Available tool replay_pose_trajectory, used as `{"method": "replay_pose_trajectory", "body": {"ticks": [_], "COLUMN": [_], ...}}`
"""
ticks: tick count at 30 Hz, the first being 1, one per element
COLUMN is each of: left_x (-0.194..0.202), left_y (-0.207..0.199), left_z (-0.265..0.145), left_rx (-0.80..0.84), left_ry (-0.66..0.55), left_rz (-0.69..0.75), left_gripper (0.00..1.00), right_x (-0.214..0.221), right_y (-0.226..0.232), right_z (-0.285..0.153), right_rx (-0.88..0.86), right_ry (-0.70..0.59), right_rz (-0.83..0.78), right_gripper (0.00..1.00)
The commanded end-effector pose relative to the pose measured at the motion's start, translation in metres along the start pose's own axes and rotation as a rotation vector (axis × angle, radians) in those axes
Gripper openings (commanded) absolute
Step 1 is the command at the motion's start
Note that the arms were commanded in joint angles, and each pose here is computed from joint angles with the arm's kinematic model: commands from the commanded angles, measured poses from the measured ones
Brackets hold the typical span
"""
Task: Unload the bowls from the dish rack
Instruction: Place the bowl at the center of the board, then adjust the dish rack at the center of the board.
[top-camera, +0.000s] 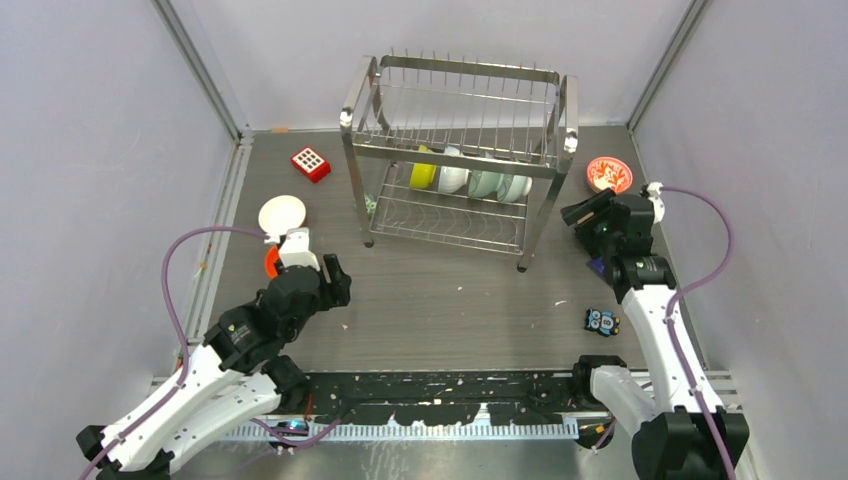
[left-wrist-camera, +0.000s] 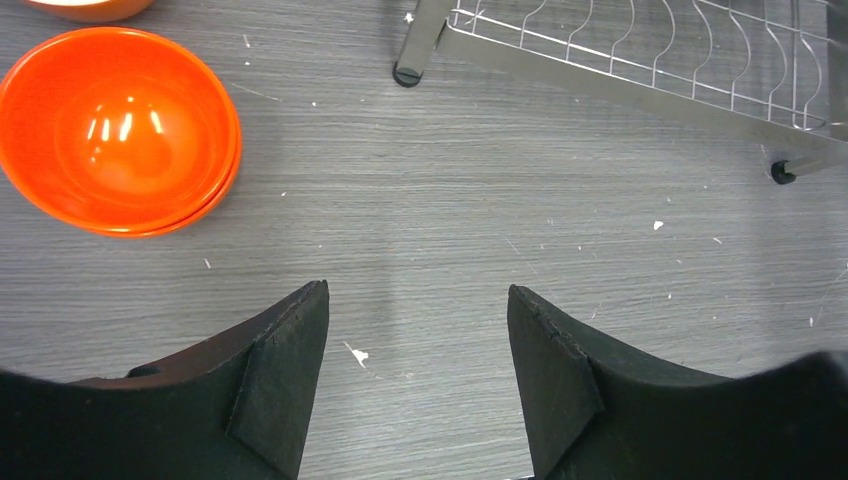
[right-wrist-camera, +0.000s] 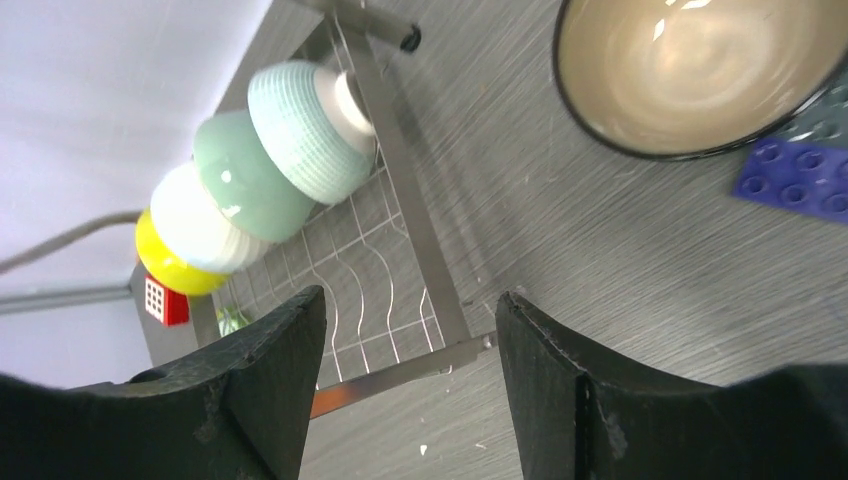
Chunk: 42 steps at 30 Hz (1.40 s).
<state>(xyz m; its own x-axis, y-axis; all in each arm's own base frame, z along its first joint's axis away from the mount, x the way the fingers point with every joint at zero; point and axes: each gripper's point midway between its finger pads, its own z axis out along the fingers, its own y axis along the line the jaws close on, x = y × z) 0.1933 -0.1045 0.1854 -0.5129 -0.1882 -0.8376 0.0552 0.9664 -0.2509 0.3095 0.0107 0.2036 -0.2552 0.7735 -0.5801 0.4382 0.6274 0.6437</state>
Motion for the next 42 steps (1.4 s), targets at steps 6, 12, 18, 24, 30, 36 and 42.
{"method": "replay_pose_trajectory", "body": {"ticks": [6,12,18,24,30,36,42], "left_x": [-0.014,-0.017,-0.018,-0.022,-0.05,-0.084,-0.093], "left_y": [0.005,0.01,0.013,-0.002,-0.044,-0.085,-0.126], "left_z": [-0.008,-0.012,-0.014,-0.007,0.0,0.01,0.049], "left_rx": [-0.033,-0.039,-0.046,0.015,0.266,0.456,0.484], "left_ry": [-0.03,-0.052,-0.06,-0.095,-0.319,-0.601,-0.608], "left_rz": [-0.021,-0.031,-0.034,-0.052,-0.093,-0.13,-0.085], "left_gripper": [0.68,0.67,0.67,0.67,0.67,0.64,0.63], "right_x": [0.028,0.05,0.066,0.082,0.081,0.08,0.089], "right_y": [0.036,0.048,0.05,0.044,0.029,0.008,-0.007], "right_z": [0.012,0.013,0.011,0.005,-0.002,-0.007,-0.012], "right_rx": [-0.188,-0.24,-0.255,-0.262,-0.222,-0.182,-0.169], "right_ry": [0.123,0.176,0.213,0.24,0.214,0.167,0.164], "right_rz": [0.003,0.001,0.005,0.015,-0.022,-0.03,-0.009], "right_gripper": [0.67,0.66,0.65,0.65,0.65,0.66,0.66]}}
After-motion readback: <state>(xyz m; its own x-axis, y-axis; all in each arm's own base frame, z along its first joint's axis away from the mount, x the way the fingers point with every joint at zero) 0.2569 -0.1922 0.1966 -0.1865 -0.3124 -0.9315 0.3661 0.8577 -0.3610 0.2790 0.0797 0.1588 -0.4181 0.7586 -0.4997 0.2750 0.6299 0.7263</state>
